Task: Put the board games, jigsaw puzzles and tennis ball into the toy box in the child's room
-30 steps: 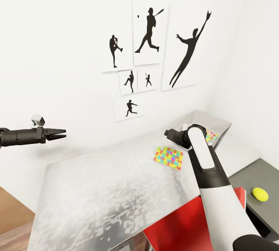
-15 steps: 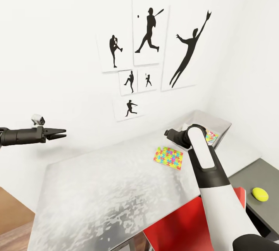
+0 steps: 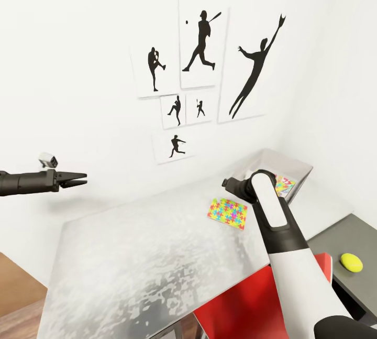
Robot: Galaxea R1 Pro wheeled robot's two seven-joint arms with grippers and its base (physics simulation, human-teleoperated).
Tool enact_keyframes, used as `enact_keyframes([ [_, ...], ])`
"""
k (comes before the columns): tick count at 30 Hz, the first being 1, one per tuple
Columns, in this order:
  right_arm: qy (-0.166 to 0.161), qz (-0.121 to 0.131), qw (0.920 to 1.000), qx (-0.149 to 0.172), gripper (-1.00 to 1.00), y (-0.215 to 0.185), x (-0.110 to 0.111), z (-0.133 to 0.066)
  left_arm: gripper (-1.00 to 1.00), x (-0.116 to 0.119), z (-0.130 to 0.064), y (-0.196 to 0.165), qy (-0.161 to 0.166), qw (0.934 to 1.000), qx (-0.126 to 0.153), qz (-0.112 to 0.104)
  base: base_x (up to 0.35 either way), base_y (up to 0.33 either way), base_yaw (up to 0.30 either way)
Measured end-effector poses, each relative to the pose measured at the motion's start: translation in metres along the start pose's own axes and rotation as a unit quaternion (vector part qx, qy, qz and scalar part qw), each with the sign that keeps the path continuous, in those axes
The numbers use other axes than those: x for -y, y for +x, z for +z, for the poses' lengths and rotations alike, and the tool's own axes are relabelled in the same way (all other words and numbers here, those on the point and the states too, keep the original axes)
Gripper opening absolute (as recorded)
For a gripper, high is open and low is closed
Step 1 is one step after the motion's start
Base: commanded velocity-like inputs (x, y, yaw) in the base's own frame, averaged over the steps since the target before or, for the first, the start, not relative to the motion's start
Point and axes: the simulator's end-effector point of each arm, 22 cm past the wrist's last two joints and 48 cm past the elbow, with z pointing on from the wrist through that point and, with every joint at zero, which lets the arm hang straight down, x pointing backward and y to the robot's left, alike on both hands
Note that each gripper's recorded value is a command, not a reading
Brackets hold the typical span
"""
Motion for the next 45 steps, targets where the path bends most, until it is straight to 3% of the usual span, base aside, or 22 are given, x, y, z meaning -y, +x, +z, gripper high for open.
enact_keyframes([
  [22, 0.000, 0.014, 0.9999, -0.005, 1.00, -0.001, 0.007, 0.005, 1.00, 0.007, 0.000, -0.004, 0.010, 0.9999, 0.005, 0.002, 0.000, 0.000, 0.000],
  [45, 0.011, 0.024, 0.9996, -0.013, 1.00, -0.002, 0.019, 0.022, 1.00, -0.013, 0.004, 0.002, 0.002, 0.9999, -0.003, -0.013, 0.000, 0.000, 0.000],
])
